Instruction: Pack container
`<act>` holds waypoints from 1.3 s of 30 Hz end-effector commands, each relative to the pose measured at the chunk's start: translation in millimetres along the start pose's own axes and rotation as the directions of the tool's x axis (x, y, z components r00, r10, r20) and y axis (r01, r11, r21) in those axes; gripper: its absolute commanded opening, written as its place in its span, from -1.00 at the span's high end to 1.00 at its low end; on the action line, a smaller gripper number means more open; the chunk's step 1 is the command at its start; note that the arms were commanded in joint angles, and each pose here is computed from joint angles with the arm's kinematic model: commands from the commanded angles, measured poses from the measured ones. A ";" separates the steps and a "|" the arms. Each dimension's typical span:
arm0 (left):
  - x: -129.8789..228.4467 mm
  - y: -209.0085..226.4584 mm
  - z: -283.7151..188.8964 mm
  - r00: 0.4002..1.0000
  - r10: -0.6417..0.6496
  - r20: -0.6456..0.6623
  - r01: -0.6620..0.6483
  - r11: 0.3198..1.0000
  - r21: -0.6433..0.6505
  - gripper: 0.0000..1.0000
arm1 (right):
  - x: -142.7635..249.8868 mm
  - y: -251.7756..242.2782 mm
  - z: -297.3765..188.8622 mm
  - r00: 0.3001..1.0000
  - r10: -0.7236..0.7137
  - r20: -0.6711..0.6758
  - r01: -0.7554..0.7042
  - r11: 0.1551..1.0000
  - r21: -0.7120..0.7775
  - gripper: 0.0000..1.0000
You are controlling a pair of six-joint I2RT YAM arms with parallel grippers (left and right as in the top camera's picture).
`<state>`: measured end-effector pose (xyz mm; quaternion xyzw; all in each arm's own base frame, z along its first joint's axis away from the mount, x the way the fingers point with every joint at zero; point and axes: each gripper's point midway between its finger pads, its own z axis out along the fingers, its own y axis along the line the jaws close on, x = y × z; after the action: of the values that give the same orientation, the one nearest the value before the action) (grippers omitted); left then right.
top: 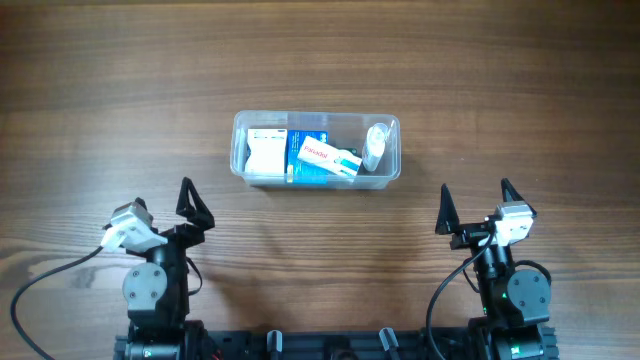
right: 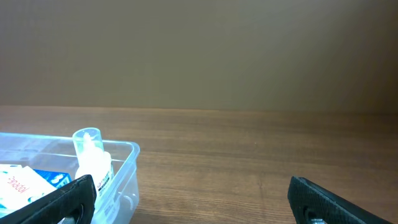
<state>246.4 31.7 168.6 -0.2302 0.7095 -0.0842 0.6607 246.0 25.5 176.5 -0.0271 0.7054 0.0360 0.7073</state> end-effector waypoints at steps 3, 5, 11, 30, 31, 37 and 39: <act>11.6 3.2 -1.1 1.000 0.017 0.020 -0.018 1.000 0.024 -1.00 | -2.2 -3.1 -0.6 1.000 -0.012 0.011 0.012 1.000 0.015 -0.99; 9.7 2.3 -1.6 0.999 0.015 0.033 -0.016 0.999 0.030 -1.00 | -2.2 -3.1 -0.6 1.000 -0.011 0.011 0.011 1.000 0.015 -1.00; 11.3 -8.2 -3.2 0.997 0.079 0.026 -0.081 0.993 0.089 -0.99 | -2.2 -3.1 -0.6 1.000 -0.011 0.011 0.011 1.000 0.015 -0.99; 23.5 -24.9 -5.7 0.954 0.299 0.014 -0.296 0.935 0.196 -0.99 | -2.2 -3.1 -0.6 1.000 -0.012 0.011 0.012 1.000 0.015 -1.00; 23.5 -24.9 -5.7 0.954 0.298 0.014 -0.295 0.935 0.196 -0.99 | -2.2 -3.1 -0.6 1.000 -0.012 0.011 0.012 1.000 0.015 -0.99; 23.5 -24.9 -5.7 0.954 0.298 0.014 -0.295 0.935 0.196 -1.00 | -2.2 -3.1 -0.6 1.000 -0.012 0.011 0.012 1.000 0.015 -1.00; 23.5 -24.9 -5.7 0.954 0.298 0.014 -0.295 0.935 0.196 -0.99 | -2.2 -3.1 -0.6 1.000 -0.012 0.011 0.012 1.000 0.015 -0.99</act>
<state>245.9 2.0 160.6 -0.0686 0.7292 -0.0560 0.6785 246.0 25.5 176.5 -0.0271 0.7054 0.0360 0.7073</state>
